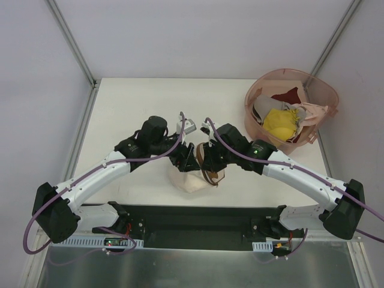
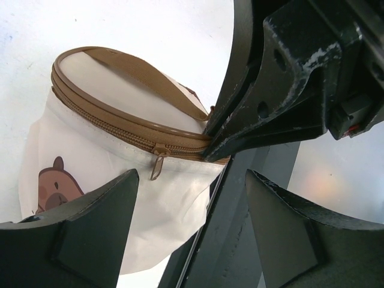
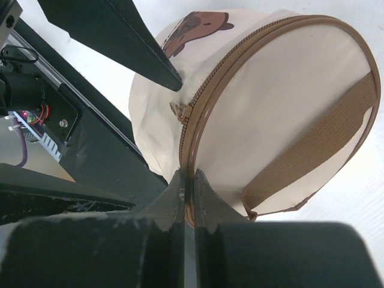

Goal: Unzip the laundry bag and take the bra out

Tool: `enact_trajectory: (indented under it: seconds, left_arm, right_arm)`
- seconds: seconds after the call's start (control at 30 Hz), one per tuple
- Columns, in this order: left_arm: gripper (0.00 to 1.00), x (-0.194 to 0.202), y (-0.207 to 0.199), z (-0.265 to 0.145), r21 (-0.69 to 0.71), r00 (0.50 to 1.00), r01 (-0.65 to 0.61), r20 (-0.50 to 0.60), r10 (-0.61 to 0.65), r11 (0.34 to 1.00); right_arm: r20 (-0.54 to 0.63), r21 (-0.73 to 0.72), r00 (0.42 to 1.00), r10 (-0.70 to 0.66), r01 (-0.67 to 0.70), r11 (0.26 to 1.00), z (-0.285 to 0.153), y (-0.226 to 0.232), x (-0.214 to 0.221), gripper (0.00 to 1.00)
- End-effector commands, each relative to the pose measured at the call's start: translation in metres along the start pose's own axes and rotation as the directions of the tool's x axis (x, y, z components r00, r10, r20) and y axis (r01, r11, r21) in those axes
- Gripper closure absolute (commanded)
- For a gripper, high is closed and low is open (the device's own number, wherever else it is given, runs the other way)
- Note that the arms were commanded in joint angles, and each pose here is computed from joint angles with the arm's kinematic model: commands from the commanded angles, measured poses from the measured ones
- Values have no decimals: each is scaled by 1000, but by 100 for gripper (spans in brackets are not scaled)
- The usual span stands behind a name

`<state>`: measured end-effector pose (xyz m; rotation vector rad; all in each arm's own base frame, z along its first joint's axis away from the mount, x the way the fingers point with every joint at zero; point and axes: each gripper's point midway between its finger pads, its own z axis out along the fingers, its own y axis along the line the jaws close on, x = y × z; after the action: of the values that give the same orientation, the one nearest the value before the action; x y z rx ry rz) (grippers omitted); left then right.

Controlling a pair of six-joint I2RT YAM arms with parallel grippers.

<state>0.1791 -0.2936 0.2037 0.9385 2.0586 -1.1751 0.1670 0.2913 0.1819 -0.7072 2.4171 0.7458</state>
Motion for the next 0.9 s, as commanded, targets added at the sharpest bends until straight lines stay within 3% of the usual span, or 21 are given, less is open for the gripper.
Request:
enact_trajectory:
  seconds: [0.0,0.3,0.77,0.87]
  left_arm:
    - [29,-18,-4,-2,26,998,-51,32,50,998]
    - [35,-18,-6,7,87,999,-38,10,37,995]
    - [62,-12,3,4,38,999,-43,26,42,998]
    - [73,-12,5,4,28,999,-40,28,40,999]
  right_arm:
    - [45,-28,999,-19,20,999,-12,9,-10,99]
    - [46,-33,999,-21,23,999,-11,10,-11,99]
    - [34,-35,999,-18,19,999,-7,12,-11,99]
    - [35,-38,999,-20,22,999,-6,13,-12,99]
